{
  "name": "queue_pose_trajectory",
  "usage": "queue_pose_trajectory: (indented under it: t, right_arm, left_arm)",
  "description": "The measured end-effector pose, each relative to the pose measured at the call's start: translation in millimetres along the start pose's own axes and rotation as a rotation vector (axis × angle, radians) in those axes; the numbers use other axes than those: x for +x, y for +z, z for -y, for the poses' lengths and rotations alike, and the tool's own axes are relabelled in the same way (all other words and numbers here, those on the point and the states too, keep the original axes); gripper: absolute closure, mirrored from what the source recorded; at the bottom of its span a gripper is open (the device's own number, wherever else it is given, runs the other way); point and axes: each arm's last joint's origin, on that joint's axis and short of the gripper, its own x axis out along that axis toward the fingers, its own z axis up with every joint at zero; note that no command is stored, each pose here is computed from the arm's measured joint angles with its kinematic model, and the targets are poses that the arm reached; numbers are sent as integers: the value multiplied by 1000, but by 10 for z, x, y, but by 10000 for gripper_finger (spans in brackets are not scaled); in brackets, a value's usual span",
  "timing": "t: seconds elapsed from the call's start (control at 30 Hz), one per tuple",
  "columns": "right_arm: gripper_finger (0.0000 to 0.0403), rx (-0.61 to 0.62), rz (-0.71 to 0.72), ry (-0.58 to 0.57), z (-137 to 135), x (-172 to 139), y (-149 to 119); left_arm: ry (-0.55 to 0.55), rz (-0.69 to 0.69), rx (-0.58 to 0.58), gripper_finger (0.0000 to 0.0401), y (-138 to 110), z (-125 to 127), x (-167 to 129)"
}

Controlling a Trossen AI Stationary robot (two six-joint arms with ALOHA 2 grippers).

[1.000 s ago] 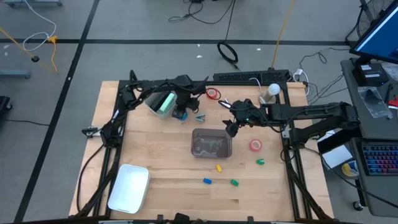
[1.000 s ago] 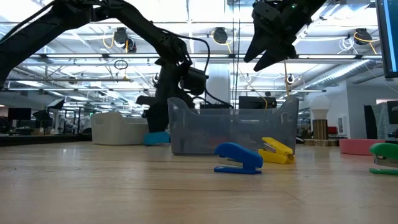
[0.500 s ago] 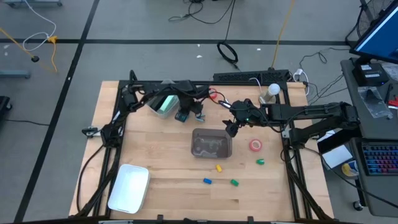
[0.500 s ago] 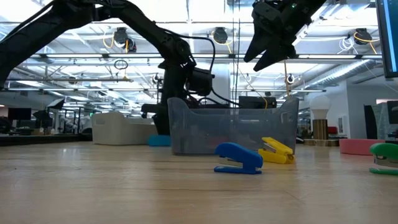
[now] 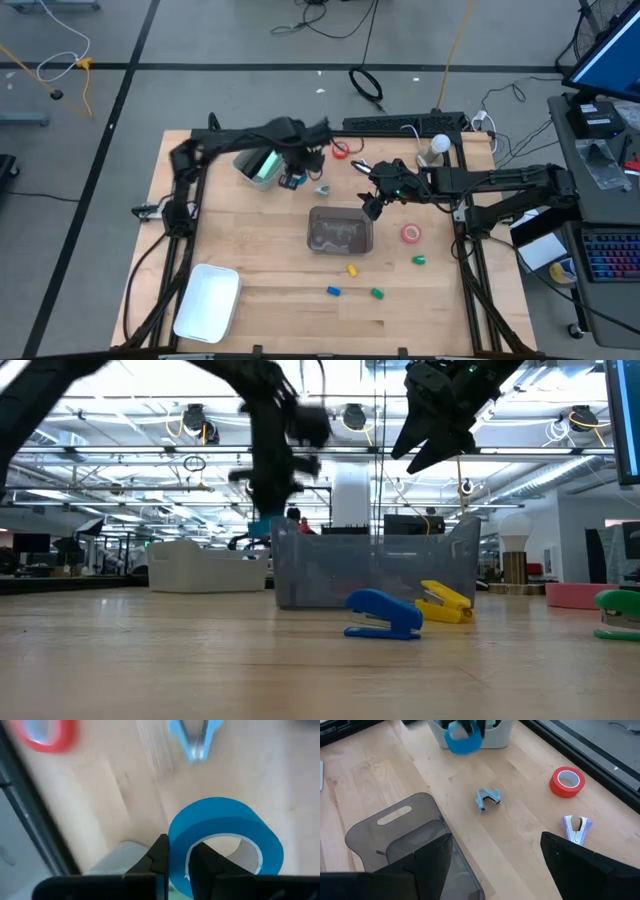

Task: Pick and place Stapler, Stapler remover, tape
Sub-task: Put the light blue tape into the white bin

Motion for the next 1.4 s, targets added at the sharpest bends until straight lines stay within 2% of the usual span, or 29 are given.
queue_pose_trajectory:
  t: [0.17, 0.33, 0.4, 0.53, 0.63, 0.77, 0.9, 1.07, 1.17, 1.4]
  right_arm:
    - [110, 15, 37, 17, -18, 0, 37]
    - [110, 31, 173, 79, -66, 39, 107]
    - [110, -15, 261, 109, -95, 31, 174]
    - [110, -227, 430, 166, -175, -32, 304]
    - [110, -386, 547, 162, -253, -102, 364]
    - [110, -557, 632, 76, -358, -184, 368]
    - [110, -657, 690, -24, -459, -272, 355]
    - [110, -776, 774, -57, -577, -382, 349]
    - [110, -806, 812, -66, -608, -422, 357]
    - [110, -822, 862, -84, -621, -465, 386]
  left_arm:
    - [-26, 264, -146, 363, -118, 135, -655]
    - [-9, 514, -291, 363, -147, 285, -1158]
    - [-14, 616, -316, 363, -124, 354, -1319]
    - [-72, 776, -333, 363, -38, 463, -1512]
    - [-146, 829, -408, 363, 2, 494, -1562]
    - [-234, 824, -568, 363, 10, 502, -1565]
    - [-320, 814, -699, 363, 11, 507, -1568]
    - [-429, 806, -795, 363, 27, 531, -1580]
    - [-472, 804, -827, 363, 58, 566, -1590]
    - [-541, 861, -813, 363, 193, 692, -1661]
